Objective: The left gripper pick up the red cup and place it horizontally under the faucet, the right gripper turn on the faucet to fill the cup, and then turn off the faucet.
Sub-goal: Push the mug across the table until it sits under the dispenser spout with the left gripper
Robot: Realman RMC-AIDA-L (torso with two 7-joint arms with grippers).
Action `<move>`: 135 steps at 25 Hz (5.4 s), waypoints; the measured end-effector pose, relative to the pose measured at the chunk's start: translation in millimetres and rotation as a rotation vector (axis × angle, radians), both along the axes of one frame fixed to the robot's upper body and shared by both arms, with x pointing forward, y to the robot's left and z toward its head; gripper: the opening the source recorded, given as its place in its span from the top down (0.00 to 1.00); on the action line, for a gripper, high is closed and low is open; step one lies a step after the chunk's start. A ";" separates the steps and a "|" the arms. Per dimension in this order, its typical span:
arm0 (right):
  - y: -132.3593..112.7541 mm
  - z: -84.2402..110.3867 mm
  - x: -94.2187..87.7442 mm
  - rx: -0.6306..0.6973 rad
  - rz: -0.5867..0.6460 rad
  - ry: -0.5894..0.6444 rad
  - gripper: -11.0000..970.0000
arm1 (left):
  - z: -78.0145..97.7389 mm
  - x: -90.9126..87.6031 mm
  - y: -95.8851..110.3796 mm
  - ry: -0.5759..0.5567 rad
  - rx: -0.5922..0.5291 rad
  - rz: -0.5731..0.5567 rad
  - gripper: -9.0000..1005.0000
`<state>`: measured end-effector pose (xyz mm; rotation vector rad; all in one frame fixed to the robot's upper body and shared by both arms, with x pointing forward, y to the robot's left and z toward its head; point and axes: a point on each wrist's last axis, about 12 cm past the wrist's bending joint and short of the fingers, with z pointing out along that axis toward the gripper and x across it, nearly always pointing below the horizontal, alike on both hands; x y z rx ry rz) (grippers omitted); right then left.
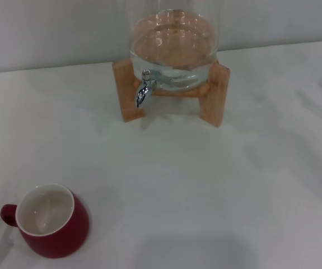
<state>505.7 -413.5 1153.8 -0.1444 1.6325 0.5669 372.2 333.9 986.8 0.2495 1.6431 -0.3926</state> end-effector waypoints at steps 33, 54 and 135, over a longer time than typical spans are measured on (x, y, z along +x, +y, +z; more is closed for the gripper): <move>-1.4 -1.0 -0.9 0.004 -0.009 0.002 0.19 | -6.8 9.9 -8.5 0.048 0.029 -0.044 0.20; -2.6 -4.3 -5.1 0.011 -0.008 0.012 0.19 | -6.9 11.7 -7.4 0.052 0.037 -0.046 0.21; -13.1 -8.2 -19.4 0.055 -0.024 -0.002 0.19 | 0.2 33.2 -16.0 0.026 -0.001 -0.094 0.78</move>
